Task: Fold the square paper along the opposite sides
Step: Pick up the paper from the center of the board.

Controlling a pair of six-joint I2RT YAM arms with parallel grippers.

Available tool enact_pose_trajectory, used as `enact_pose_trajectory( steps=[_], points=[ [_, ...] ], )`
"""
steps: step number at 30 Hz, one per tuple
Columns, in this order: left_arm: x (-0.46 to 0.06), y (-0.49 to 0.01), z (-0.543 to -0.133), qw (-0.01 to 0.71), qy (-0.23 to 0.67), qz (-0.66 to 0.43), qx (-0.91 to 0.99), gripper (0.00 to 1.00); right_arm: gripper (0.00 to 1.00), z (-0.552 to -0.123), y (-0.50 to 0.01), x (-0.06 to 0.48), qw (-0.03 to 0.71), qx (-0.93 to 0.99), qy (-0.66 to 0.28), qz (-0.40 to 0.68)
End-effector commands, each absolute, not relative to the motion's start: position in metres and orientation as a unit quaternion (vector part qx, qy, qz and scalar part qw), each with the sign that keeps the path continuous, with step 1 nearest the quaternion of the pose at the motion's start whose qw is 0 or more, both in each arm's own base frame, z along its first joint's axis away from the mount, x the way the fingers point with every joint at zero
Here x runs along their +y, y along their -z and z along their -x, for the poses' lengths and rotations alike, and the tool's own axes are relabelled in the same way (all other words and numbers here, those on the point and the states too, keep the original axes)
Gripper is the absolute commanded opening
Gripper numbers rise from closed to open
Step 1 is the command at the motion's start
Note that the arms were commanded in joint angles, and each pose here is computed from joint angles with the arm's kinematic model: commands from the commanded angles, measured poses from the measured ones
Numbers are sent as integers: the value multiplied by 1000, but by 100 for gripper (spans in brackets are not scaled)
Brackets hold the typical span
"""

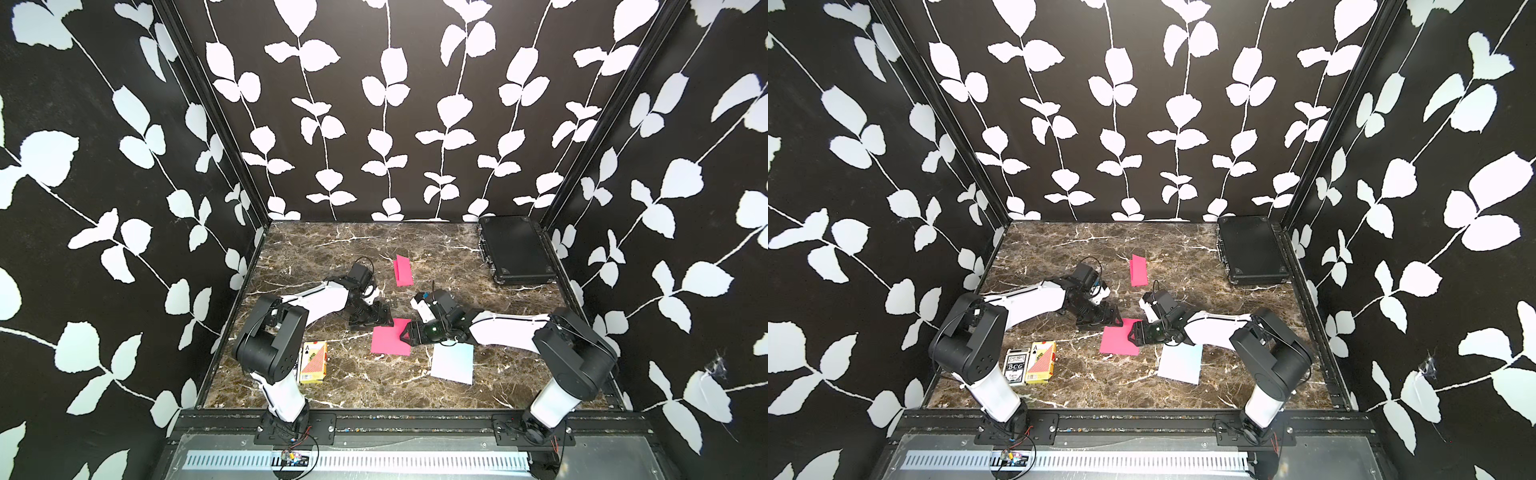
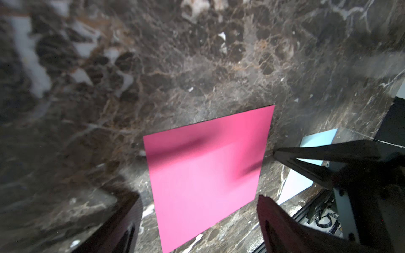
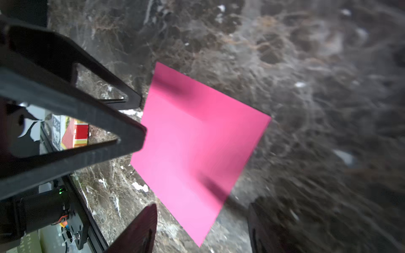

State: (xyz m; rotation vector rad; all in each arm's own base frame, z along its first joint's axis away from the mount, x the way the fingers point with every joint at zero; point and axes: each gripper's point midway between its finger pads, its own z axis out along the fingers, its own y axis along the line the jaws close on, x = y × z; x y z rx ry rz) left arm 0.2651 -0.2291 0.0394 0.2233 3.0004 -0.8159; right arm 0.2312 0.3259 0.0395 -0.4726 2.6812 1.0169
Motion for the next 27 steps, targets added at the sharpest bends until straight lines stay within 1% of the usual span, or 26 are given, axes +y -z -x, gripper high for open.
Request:
enact_pose_trajectory(
  steps=[1, 11, 15, 16, 20, 23, 27],
  points=[
    [-226, -26, -255, -4, 255, -69, 964, 86, 68, -217, -15, 323, 74, 926, -331, 166],
    [-218, -18, -260, 13, 239, -49, 970, 86, 67, -218, -12, 341, 64, 917, -342, 194],
    [-217, -12, -257, 14, 244, -36, 969, 82, 67, -220, -14, 345, 68, 914, -346, 203],
    [-215, -10, -256, 14, 243, -32, 969, 79, 67, -220, -14, 346, 69, 913, -346, 205],
    [-212, -8, -253, 16, 240, -27, 970, 59, 67, -221, -13, 347, 69, 913, -345, 207],
    [-210, -10, -255, 20, 240, -26, 970, 49, 67, -223, -15, 348, 74, 912, -345, 208],
    [-210, -14, -256, 24, 243, -28, 969, 41, 67, -225, -18, 347, 80, 912, -343, 210]
  ],
)
